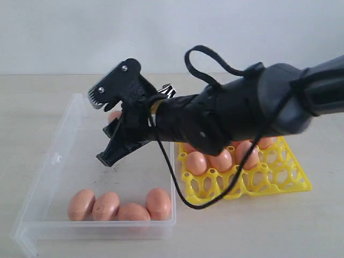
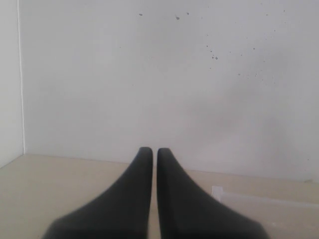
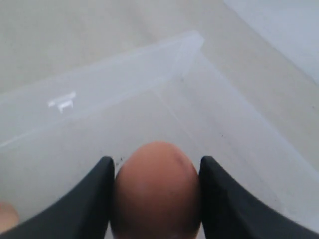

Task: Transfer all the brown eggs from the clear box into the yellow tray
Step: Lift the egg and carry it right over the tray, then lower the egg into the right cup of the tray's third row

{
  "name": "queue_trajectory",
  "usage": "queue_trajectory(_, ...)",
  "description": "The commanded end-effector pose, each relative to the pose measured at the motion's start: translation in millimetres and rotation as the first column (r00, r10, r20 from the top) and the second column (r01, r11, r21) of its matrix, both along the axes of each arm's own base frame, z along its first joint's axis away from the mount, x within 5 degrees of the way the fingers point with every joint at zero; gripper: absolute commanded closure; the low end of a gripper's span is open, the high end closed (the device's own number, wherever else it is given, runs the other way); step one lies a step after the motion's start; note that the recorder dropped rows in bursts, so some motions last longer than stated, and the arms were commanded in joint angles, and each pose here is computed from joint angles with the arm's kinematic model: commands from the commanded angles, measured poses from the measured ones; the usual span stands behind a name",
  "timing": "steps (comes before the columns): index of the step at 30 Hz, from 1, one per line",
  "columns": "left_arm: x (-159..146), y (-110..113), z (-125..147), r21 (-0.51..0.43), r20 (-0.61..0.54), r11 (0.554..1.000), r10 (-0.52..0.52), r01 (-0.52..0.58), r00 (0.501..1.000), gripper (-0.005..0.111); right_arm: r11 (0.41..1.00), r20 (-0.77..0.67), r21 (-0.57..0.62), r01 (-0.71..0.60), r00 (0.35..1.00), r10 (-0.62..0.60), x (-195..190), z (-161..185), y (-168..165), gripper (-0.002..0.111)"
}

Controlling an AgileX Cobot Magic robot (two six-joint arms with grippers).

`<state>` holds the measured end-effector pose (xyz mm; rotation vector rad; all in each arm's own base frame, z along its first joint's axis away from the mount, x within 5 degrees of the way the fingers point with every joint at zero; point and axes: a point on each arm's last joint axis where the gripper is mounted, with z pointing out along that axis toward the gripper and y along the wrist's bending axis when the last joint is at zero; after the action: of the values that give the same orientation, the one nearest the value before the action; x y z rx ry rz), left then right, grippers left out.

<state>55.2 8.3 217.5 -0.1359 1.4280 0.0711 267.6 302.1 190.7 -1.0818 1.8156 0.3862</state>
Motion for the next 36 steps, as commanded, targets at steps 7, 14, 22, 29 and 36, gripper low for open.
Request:
queue_trajectory(7, 0, 0, 0, 0.009, -0.001, 1.000, -0.001, 0.001, 1.000, 0.103, 0.872, 0.107, 0.382, 0.307, 0.922, -0.371, -14, 12, -119, 0.109)
queue_trajectory(14, 0, 0, 0, 0.009, -0.001, 1.000, -0.001, 0.001, 1.000, 0.103, 0.800, 0.079, 0.356, 0.482, 0.838, -0.540, -30, -20, -189, 0.109)
queue_trajectory(22, 0, 0, 0, 0.009, -0.001, 1.000, -0.001, 0.001, 1.000, 0.103, 0.804, 0.027, 0.350, 0.480, 0.853, -0.521, -26, -40, -227, 0.109)
queue_trajectory(29, 0, 0, 0, 0.009, -0.001, 1.000, -0.001, 0.001, 1.000, 0.103, 0.805, -0.050, 0.335, 0.489, 0.863, -0.504, -21, -64, -236, 0.109)
queue_trajectory(36, 0, 0, 0, 0.009, -0.001, 1.000, -0.001, 0.001, 1.000, 0.103, 0.800, -0.084, 0.342, 0.493, 0.864, -0.497, -20, -87, -234, 0.109)
